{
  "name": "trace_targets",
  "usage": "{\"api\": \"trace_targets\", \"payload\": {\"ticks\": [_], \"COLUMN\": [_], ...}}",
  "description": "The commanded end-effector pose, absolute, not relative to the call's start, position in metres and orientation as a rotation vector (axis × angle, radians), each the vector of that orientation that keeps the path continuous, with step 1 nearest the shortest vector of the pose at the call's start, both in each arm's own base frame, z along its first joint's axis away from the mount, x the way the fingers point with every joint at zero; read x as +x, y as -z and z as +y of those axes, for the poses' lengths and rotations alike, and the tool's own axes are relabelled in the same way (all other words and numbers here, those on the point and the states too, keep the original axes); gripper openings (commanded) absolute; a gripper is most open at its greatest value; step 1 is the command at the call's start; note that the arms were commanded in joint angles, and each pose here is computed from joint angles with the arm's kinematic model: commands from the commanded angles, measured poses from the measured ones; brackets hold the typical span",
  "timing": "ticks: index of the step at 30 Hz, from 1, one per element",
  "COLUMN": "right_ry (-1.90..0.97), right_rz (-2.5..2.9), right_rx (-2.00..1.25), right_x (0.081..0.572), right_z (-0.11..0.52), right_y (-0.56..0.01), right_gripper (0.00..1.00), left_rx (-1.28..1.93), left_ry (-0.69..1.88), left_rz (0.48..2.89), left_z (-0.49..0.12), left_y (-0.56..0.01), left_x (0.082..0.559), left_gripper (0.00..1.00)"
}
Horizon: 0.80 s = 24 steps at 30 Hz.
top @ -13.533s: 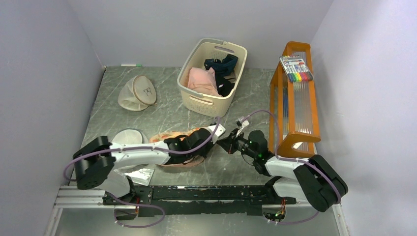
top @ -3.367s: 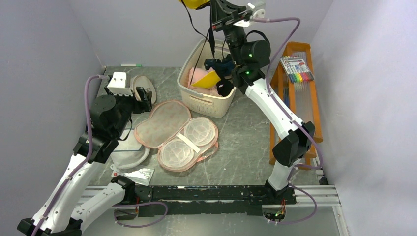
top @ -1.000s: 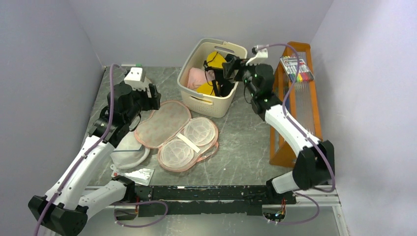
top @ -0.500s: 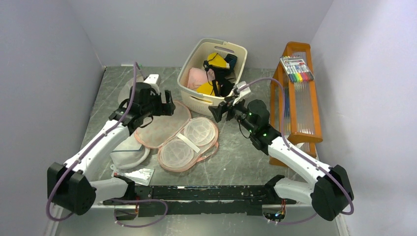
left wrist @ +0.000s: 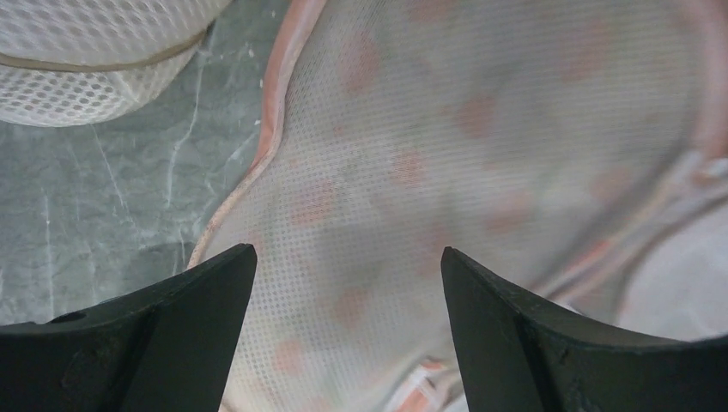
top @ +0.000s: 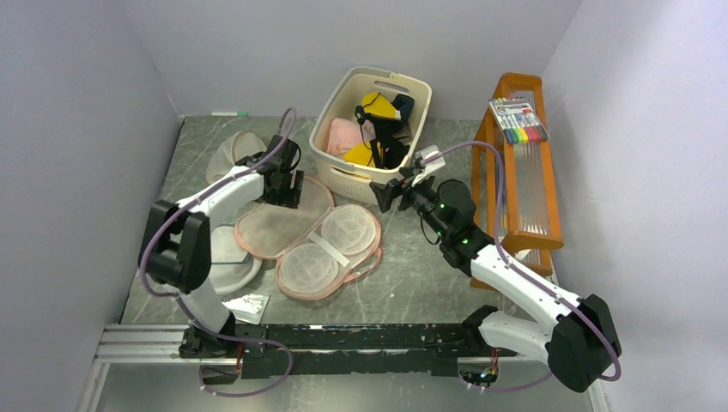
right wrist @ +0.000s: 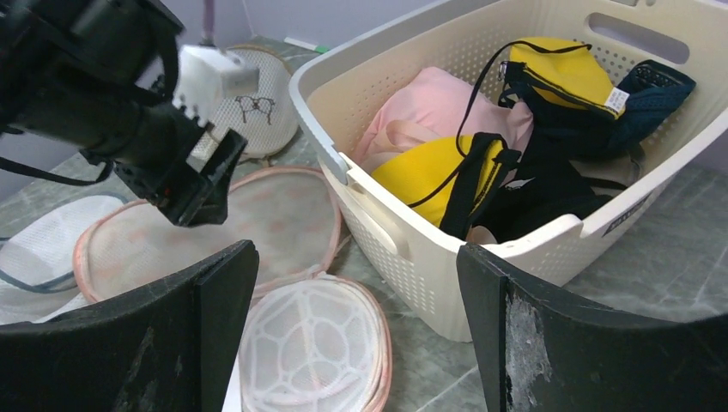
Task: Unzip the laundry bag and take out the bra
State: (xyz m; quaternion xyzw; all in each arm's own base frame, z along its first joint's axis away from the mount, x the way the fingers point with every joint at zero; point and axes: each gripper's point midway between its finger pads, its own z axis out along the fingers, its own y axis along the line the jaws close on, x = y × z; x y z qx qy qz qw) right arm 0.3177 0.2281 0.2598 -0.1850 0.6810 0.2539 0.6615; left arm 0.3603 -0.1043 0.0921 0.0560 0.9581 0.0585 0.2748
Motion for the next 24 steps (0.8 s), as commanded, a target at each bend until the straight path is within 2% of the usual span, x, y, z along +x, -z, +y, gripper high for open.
{"api": "trace_targets", "payload": {"ticks": [1,6,15,20,24], "right_ry": [-0.528,-0.534,-0.544,-0.539,-0.541], "right_rz": [1.488,1.477,1.481,1.484,1.485], "right_rx": [-0.389,-0.388,-0.396,-0.399,-0.401], "right_x": [0.320,0.317,0.318,0.320,0.320], "right_z": [0.218,0.217,0.220,0.221,0.221], "right_y": [-0.272,-0.273,-0.268,-0.266,-0.264], "right_gripper": [0.87,0.87,0.87,0.87,0.87], "left_rx": [0.230,0.225,0.135,0.123,0.146], "left_ry": [-0.288,-0.016,-0.016,-0.001,0.019], "left_rz": [2.635,2.605,2.633,2.674,2.636], "left_z": [-0.078,-0.090,-0.054,-0.049,-0.052], "left_y": [-0.070,-0.067,-0.054,-0.030,-0.035], "left_x": [0.365,0.390,0.417,0.418,0.421], "left_gripper": [0.90,0.80,0.57,0.52,0.53]}}
